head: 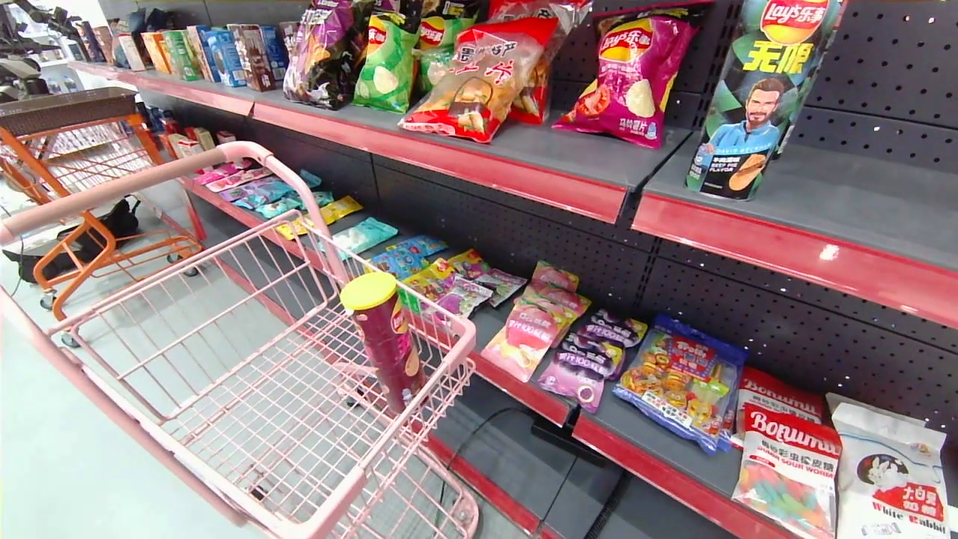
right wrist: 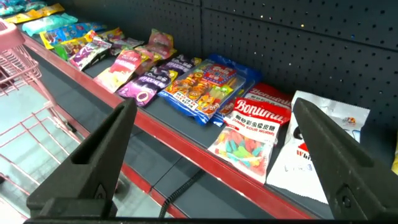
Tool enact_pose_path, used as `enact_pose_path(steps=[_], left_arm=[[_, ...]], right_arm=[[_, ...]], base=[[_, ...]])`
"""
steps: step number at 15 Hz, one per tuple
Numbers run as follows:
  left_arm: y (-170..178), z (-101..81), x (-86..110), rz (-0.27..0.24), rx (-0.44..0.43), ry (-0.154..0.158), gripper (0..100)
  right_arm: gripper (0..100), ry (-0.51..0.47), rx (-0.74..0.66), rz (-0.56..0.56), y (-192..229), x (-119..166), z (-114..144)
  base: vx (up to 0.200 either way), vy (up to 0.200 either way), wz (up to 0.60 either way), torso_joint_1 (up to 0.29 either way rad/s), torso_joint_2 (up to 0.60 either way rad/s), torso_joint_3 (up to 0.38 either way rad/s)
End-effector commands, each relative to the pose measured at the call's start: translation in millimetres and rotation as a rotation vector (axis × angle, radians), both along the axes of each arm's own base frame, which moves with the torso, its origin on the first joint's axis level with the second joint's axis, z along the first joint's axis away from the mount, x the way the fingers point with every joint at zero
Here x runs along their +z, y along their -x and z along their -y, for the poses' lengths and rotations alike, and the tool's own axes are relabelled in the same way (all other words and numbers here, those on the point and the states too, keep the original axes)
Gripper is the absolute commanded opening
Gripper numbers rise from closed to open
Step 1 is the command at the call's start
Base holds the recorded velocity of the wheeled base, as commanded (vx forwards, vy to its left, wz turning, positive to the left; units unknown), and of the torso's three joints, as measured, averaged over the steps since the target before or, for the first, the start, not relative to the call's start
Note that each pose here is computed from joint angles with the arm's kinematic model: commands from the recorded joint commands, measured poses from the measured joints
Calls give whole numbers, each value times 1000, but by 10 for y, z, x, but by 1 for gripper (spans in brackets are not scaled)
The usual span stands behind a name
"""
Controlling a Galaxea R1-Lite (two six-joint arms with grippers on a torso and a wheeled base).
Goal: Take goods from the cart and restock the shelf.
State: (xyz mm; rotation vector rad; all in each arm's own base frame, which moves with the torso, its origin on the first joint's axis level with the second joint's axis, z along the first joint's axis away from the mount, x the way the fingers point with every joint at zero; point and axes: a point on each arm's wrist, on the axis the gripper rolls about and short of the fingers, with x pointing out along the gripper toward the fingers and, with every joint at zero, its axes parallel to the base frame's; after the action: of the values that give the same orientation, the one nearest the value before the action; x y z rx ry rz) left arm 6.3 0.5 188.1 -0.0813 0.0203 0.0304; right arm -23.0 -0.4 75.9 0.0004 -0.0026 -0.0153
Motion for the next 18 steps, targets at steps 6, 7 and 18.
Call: enact_pose_path(steps=[6,7,18], left_arm=[[-1173,141,82,-275,-368,-45,100],[-1260,179,37,-307,-421,-62,100],[-2182,328,-426,-348,-572,-149,100]], right_arm=[[100,0,2,-1,-1,0,0],[100,0,0,-3,-2,-5,0],[100,2,0,-1,-1,0,0]], base=[[0,0,0,0,0,0],[0,0,0,0,0,0],[0,0,0,0,0,0]])
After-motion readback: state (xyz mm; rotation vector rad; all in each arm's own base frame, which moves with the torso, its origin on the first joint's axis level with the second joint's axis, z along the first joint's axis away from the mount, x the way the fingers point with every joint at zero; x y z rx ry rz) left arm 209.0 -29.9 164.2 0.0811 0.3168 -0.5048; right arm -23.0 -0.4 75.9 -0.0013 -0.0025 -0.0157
